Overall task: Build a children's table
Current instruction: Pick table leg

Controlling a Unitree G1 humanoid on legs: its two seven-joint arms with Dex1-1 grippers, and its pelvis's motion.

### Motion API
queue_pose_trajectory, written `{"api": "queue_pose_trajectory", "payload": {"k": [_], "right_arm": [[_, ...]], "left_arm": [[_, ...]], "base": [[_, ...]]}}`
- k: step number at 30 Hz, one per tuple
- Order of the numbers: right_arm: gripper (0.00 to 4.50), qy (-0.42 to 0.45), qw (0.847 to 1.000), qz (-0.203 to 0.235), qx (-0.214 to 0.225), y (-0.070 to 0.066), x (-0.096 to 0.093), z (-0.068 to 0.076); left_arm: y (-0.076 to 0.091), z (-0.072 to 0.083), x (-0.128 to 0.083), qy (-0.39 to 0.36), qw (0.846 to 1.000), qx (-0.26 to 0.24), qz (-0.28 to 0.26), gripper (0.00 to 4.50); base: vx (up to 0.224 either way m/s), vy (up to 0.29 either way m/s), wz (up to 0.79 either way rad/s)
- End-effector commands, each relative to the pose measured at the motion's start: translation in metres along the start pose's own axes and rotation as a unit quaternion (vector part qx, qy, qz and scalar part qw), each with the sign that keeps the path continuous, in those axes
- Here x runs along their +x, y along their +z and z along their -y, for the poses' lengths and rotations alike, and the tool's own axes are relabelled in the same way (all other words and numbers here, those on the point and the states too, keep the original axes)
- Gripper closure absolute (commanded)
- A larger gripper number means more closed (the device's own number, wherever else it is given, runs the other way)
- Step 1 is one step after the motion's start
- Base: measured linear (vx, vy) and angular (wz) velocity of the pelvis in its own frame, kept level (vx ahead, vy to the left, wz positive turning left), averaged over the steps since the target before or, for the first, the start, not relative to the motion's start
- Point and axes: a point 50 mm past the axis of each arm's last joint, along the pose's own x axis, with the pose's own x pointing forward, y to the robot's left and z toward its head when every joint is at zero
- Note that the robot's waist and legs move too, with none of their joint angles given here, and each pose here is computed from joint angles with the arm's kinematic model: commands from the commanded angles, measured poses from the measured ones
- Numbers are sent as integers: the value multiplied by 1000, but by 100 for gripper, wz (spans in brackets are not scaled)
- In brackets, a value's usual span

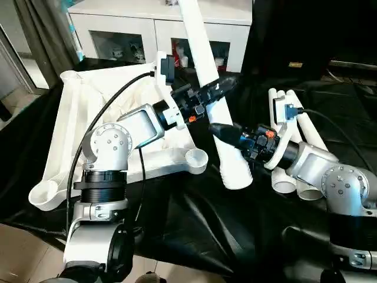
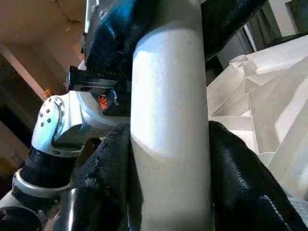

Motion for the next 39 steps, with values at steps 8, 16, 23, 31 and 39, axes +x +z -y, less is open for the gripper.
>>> {"api": "queue_pose_trajectory", "payload": {"k": [8, 16, 23, 31, 39], "right_arm": [[267, 3, 1000, -5, -11, -1, 6, -2], [197, -15, 999, -17, -29, -3, 6, 0], [153, -67, 993, -58, -79, -8, 18, 3], [152, -150, 973, -125, -120, -21, 32, 13], [223, -174, 970, -126, -110, -26, 38, 21]], "left_arm": [[-5, 5, -6, 0, 999, 23, -23, 263], [-4, 7, -2, 27, 997, 74, -28, 264], [3, 10, 7, 100, 979, 171, -44, 265], [7, 10, 11, 169, 948, 261, -69, 265], [5, 10, 9, 187, 942, 266, -79, 265]], "base": [[0, 0, 0], [0, 0, 0], [0, 0, 0], [0, 0, 0], [0, 0, 0]]}}
